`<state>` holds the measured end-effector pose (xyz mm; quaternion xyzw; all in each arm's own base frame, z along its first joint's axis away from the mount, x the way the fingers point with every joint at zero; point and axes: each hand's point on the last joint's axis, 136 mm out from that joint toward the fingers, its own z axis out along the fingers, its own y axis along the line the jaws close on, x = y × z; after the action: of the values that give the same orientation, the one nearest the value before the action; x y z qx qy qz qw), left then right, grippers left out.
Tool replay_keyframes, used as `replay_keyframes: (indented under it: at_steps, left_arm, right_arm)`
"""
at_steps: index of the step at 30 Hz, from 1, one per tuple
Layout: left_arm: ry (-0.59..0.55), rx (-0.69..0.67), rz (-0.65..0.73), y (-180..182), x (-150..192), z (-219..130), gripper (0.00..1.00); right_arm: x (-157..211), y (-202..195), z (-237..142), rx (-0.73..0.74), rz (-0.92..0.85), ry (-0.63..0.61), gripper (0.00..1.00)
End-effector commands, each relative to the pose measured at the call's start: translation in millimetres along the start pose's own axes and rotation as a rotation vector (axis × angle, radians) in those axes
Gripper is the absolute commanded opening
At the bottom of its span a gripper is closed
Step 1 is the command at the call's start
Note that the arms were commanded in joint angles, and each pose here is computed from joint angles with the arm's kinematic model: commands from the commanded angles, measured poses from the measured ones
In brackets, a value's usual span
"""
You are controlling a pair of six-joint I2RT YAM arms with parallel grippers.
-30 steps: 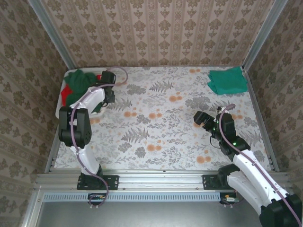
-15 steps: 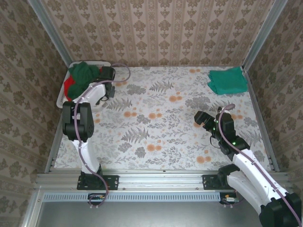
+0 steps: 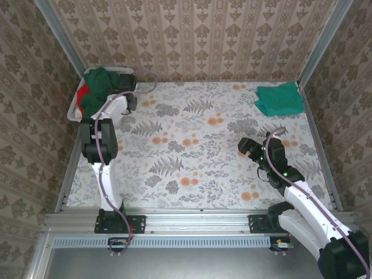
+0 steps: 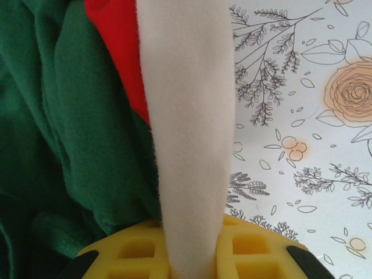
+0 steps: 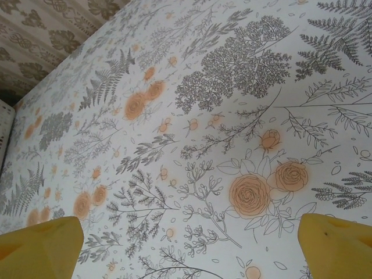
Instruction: Fold and stack the t-shirts
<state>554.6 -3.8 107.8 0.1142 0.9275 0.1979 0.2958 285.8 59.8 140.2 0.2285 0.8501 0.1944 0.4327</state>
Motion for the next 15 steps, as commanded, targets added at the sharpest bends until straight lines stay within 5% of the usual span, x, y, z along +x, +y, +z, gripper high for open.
replay_keyframes:
  at_steps: [1,3,5,9,15]
  left_arm:
    - [0.105,0.027,0.017,-8,29,23,0.0]
    - [0.105,0.025,0.013,-7,28,21,0.0]
    - [0.09,0.039,-0.003,-7,23,12,0.15]
    - [0.025,0.06,-0.024,-3,3,-24,0.66]
    - [-0.084,0.037,-0.073,19,-24,-93,0.88]
  right_arm:
    - [-12,3,4,0.007,-0.019,-0.042,0.97]
    - [-12,3,7,0.01,-0.023,-0.035,0.97]
    - [-11,3,11,0.013,-0.029,-0.028,0.97]
    - [-9,1,14,0.022,-0.036,-0.022,0.97]
    - [-11,-2,9,0.035,-0.057,-0.032,0.97]
